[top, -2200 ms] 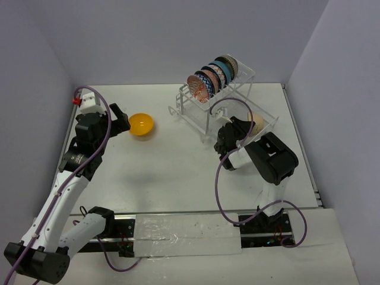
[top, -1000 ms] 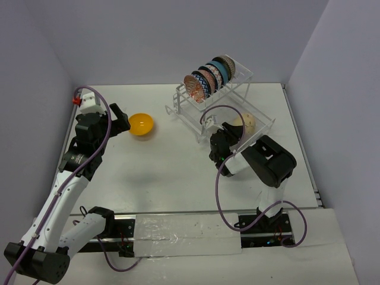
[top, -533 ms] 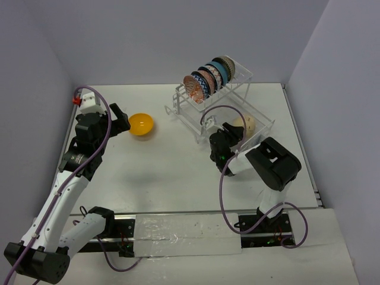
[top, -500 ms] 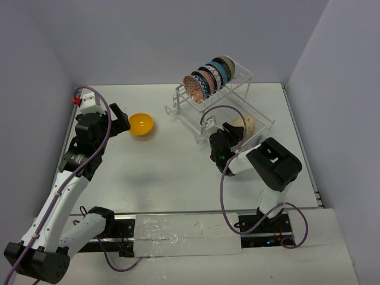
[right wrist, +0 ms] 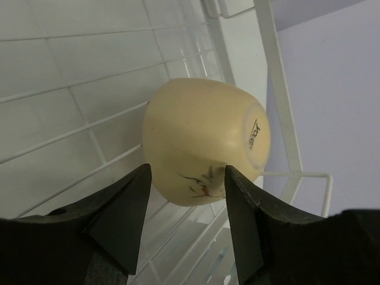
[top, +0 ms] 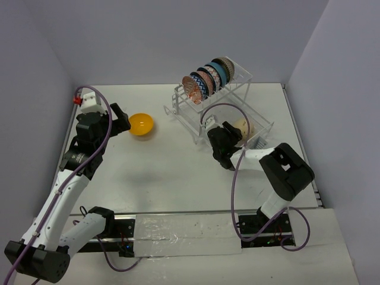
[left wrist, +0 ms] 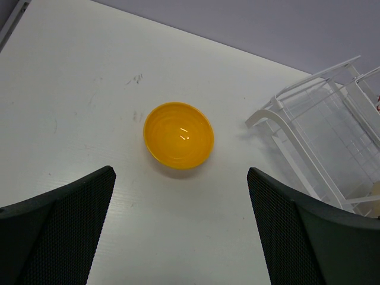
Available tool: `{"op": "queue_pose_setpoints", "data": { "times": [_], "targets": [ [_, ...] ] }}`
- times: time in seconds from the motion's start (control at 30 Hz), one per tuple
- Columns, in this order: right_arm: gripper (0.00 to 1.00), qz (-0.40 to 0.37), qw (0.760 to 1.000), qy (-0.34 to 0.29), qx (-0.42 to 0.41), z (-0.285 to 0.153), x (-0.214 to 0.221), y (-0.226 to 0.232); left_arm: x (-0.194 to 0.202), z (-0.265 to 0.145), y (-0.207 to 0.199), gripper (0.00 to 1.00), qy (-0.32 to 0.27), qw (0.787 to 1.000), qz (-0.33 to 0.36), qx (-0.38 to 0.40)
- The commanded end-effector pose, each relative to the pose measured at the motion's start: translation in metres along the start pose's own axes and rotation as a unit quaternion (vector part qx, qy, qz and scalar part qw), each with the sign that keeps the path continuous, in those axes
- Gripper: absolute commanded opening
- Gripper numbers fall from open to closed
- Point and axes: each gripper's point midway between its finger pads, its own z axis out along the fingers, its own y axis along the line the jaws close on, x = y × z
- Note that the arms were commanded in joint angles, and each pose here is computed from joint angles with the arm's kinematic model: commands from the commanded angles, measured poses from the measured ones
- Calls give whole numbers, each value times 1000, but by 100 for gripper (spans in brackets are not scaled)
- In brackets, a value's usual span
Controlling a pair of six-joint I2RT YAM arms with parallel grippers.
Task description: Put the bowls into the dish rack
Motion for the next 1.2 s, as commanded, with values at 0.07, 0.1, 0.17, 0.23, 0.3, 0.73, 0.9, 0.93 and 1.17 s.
{"op": "queue_pose_setpoints", "data": {
  "times": [0.07,0.1,0.17,0.23,0.3,0.73,0.9,0.93,1.17],
  "targets": [
    [61,30,997,-12,-64,-7,-12,10,-7,3,-2,99,-14,1000,3,4],
    [61,35,997,-11,-62,-7,-11,7,-7,4,-2,99,-13,1000,3,4],
    [61,46,997,-12,-62,-8,-8,4,-6,4,-2,99,-12,1000,2,4],
    [61,55,996,-16,-63,-10,-9,1,-5,5,-2,99,-10,1000,2,5],
    [61,69,995,-24,-62,-14,-11,-4,-4,6,-2,99,-8,1000,2,4],
    [63,210,974,-76,-33,-37,-32,-56,19,23,-3,99,38,999,-7,0],
    [66,305,946,-107,-15,-53,-43,-98,45,39,-2,99,89,996,-8,-12],
    [66,334,934,-122,-28,-58,-51,-103,48,41,-3,99,96,995,-9,-11],
    [75,490,843,-208,-73,-109,-79,-168,94,72,4,99,185,981,-14,-51]
  ]
}}
